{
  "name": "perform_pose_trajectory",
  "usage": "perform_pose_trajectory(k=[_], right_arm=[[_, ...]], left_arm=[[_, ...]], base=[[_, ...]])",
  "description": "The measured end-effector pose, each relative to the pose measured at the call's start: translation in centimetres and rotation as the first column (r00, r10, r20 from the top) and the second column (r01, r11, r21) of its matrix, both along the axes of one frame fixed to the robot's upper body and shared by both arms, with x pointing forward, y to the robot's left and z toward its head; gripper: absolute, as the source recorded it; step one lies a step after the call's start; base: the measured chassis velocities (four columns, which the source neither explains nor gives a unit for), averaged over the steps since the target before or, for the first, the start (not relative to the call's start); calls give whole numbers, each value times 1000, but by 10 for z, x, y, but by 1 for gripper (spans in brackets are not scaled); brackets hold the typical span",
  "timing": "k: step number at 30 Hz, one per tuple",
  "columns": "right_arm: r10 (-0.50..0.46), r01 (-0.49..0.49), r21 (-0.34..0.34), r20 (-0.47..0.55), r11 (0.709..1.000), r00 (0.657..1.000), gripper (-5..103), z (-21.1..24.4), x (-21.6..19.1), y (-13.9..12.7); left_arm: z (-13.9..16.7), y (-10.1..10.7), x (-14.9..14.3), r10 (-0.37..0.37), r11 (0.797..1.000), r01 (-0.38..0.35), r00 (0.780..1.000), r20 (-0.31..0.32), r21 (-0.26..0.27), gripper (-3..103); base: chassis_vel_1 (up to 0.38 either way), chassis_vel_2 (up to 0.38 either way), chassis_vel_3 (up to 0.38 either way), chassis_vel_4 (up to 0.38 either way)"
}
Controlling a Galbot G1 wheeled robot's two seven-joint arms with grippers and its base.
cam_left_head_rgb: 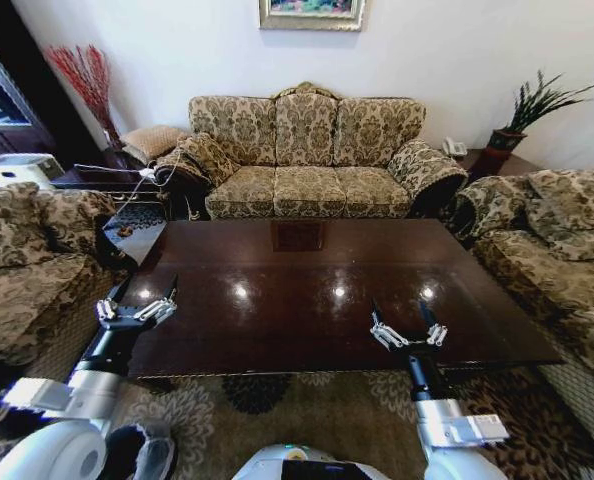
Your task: Move to the front of the table and place the trash on the table into the trash bin.
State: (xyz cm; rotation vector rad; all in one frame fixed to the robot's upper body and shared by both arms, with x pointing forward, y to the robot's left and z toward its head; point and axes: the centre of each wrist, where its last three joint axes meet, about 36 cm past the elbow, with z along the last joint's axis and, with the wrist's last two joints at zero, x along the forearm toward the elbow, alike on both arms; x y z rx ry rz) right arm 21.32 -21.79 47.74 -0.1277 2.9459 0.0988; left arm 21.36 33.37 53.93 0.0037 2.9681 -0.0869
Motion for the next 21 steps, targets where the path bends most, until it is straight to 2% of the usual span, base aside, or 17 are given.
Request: perform_pose_trajectory(k=[21], right_arm=[[0,0,2,-1,1000,1000,100,0,0,0]], left_arm=[[-1,1,0,3,1000,-3,1000,0,-2,100]], base=[[-2,-9,3,10]])
